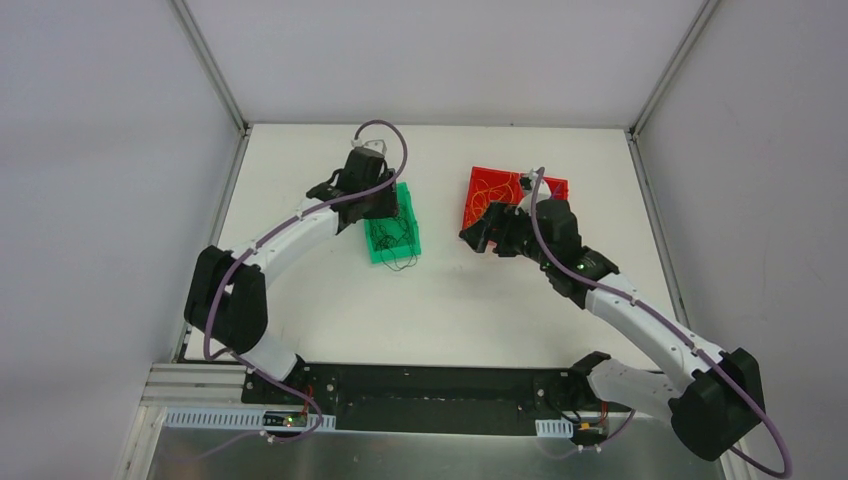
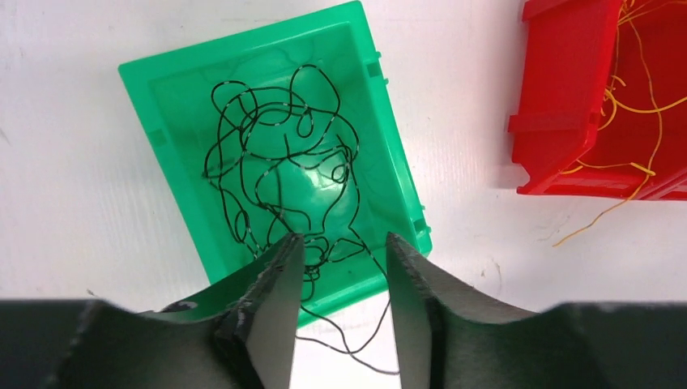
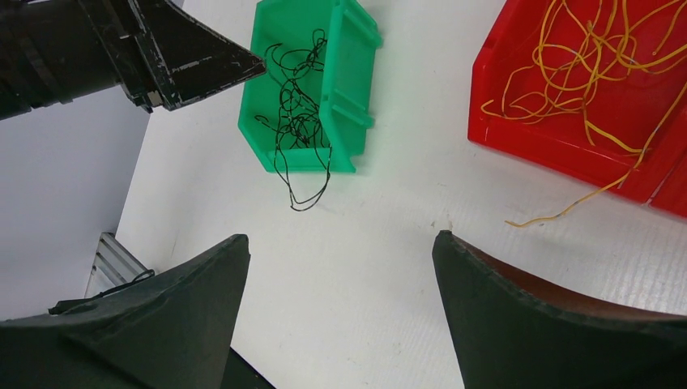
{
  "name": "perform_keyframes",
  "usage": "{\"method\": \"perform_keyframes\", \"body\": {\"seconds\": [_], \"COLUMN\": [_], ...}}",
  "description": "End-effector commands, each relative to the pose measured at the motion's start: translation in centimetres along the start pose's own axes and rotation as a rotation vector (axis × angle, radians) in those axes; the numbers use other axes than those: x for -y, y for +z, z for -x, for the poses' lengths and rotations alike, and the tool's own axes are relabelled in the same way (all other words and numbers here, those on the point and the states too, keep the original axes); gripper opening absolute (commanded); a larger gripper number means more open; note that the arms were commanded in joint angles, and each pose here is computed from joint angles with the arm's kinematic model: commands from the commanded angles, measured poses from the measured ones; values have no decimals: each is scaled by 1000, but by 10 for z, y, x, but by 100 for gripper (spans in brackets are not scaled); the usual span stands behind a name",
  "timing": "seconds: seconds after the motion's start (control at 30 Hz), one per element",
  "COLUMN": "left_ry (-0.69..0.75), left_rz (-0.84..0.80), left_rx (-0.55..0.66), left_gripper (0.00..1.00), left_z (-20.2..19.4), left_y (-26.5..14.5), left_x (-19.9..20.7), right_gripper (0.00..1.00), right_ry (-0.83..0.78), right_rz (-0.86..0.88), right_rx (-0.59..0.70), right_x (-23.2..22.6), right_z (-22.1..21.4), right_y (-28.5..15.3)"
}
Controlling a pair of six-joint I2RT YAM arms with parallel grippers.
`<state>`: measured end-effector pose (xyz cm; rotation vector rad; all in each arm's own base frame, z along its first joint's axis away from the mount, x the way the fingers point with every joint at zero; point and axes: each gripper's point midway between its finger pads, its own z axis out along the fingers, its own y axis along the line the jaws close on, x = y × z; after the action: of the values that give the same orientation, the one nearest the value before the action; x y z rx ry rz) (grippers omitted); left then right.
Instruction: Untangle the cables
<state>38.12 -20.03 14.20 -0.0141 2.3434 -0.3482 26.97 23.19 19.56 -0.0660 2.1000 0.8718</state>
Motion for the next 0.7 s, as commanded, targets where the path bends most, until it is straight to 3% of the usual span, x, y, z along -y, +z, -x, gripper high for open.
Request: {"method": "perform_keyframes", "body": {"seconds": [0.0,0.27,0.43,0.53,0.67], "left_ry": [-2,-15,-7,89,350], "left_rz": [-41,-74,-124,-131,-149], "left_rx": [75,61,8,8,39], "left_gripper": [47,48,59,66,78], "left_z": [12,4,-25,-44,-63], "left_y": [-19,-27,-48,-65,-87], "left_x": [7,14,14,19,40], "right_gripper": [87,88,88,88,88], "right_ry": [-4,-6,-13,-13,-14], "right_rz": [34,29,20,23,22], "right_rx": [65,70,91,89,93], "right_x": [-10,-10,-8,-9,-9], "right_z": [15,16,20,20,21], "right_y": [-6,-8,-13,-13,-15]}}
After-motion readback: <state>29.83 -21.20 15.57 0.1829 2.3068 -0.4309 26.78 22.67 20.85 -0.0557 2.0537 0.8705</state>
